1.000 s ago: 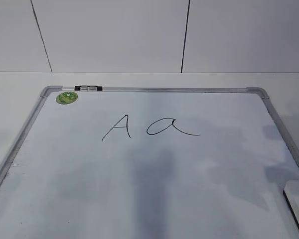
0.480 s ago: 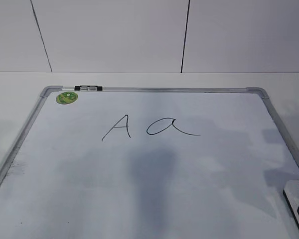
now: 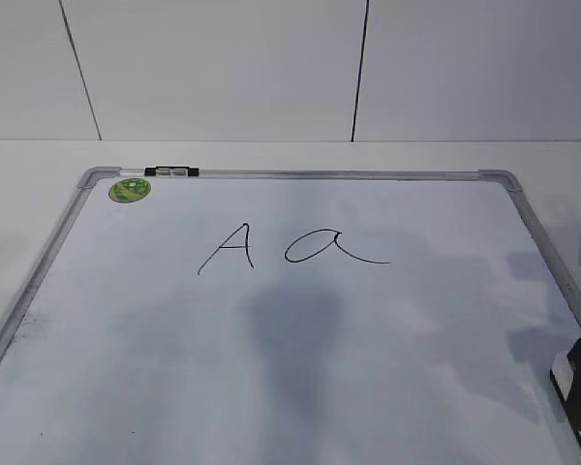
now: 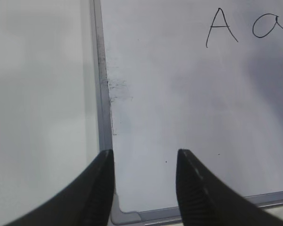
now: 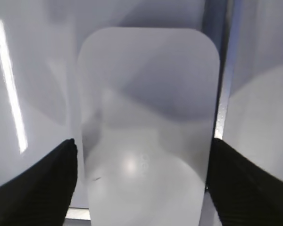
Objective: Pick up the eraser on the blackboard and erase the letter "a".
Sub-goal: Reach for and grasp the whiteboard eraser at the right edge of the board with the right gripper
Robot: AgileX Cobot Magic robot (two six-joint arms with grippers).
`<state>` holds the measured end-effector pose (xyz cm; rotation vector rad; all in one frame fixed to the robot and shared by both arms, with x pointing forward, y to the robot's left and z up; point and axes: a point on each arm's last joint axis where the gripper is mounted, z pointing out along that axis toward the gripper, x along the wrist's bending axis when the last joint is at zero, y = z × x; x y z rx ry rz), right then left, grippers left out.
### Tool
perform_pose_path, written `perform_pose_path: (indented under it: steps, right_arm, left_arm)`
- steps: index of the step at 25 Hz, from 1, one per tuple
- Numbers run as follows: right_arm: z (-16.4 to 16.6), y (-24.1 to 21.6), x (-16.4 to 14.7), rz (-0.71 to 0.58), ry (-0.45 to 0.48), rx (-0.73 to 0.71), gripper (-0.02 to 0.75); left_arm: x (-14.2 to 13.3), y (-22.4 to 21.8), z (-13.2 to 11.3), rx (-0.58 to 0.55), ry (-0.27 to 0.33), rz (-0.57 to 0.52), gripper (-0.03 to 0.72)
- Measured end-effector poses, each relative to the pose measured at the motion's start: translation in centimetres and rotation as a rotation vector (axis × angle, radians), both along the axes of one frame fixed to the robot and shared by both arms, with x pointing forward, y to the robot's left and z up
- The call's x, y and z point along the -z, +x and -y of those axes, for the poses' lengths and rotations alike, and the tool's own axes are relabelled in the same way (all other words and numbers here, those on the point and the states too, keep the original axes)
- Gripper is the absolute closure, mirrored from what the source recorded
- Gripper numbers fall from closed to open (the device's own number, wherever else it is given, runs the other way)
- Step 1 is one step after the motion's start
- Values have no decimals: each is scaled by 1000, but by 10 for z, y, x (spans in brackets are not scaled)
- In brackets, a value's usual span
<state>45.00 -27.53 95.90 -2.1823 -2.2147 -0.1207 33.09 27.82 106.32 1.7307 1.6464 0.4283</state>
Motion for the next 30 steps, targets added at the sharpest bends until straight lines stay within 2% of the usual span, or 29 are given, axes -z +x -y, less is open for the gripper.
perform_pose_path:
  steps: [10, 17, 30]
  right_arm:
    - [0, 4, 8, -26, -1, 2, 74]
    - [0, 4, 8, -26, -4, 0, 155]
    - [0, 4, 8, -27, -6, -2, 159]
  left_arm:
    - [0, 0, 0, -1, 0, 4, 359]
    - [0, 0, 0, -1, 0, 4, 359]
    - [0, 0, 0, -1, -6, 4, 359]
